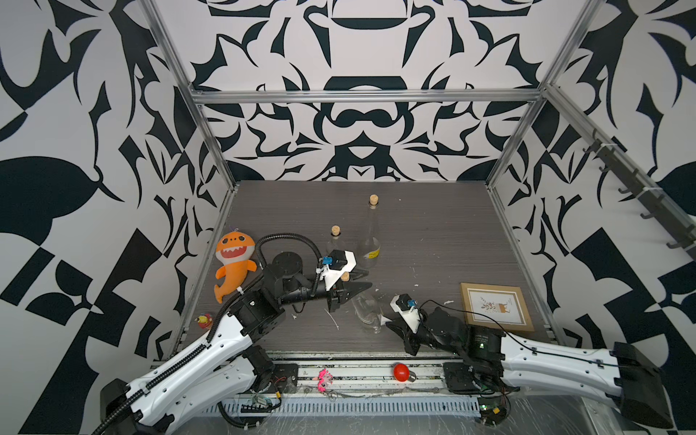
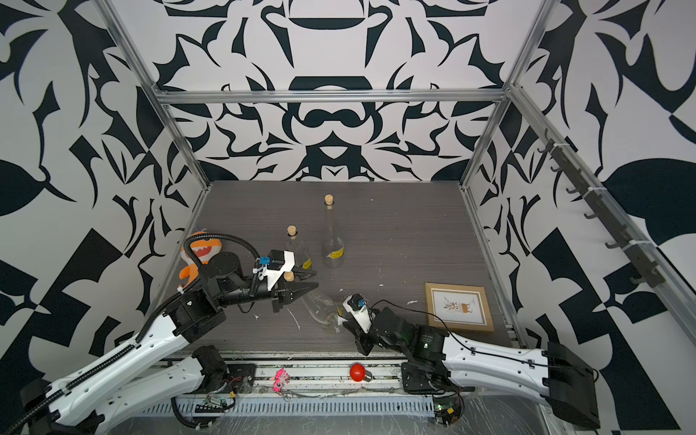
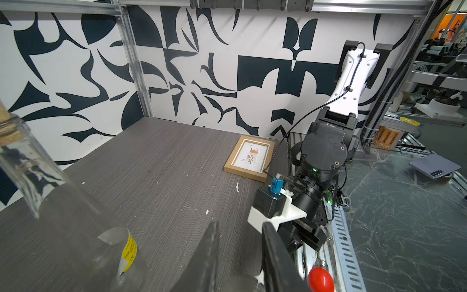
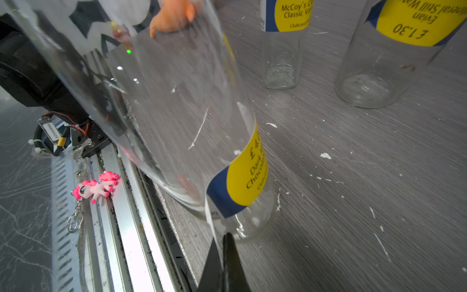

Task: Remove the label from the bottle
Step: Tear open the label from the bottle.

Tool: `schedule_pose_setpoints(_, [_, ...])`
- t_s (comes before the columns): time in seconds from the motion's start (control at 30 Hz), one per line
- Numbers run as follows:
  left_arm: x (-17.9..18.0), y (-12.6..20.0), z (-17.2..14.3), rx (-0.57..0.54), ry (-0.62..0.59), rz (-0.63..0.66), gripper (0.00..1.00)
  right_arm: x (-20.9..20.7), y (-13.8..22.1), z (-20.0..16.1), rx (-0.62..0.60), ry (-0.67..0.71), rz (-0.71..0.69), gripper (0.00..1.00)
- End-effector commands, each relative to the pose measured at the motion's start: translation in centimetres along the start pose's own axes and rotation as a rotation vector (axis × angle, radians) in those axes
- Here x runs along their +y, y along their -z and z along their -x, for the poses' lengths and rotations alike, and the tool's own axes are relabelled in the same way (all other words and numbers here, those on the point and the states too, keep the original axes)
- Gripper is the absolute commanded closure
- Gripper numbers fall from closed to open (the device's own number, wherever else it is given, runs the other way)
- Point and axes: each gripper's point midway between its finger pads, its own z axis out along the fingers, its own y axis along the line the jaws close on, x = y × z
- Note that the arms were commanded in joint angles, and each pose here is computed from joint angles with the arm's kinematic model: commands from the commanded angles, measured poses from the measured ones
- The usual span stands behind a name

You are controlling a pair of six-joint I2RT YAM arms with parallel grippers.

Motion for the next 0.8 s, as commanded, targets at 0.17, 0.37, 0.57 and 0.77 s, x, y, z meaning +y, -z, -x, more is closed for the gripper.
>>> schedule_pose_setpoints(0.17, [0.2,0.8,-0.7,0.065,-0.006,0.020,1.00,-3.0,0.7,1.1,-0.009,-0.042,-0.171,1.00])
schedule_pose_setpoints(0.37, [0.1,0.8,-0.4,0.066,-0.012,0.013,1.00,-4.2,0.5,1.1,0.002,-0.062,-0.238,1.00])
schedule_pose_setpoints(0.57, [-0.4,0.9,-0.2,0.063,-0.016,-0.010,1.00,-4.2,0.3,1.0,0.004,-0.059,-0.236,1.00])
schedule_pose_setpoints(0.77, [-0.7,0.9,0.1,0.064,-0.019,-0.027,1.00,-4.4,0.2,0.8,0.013,-0.068,-0.246,1.00])
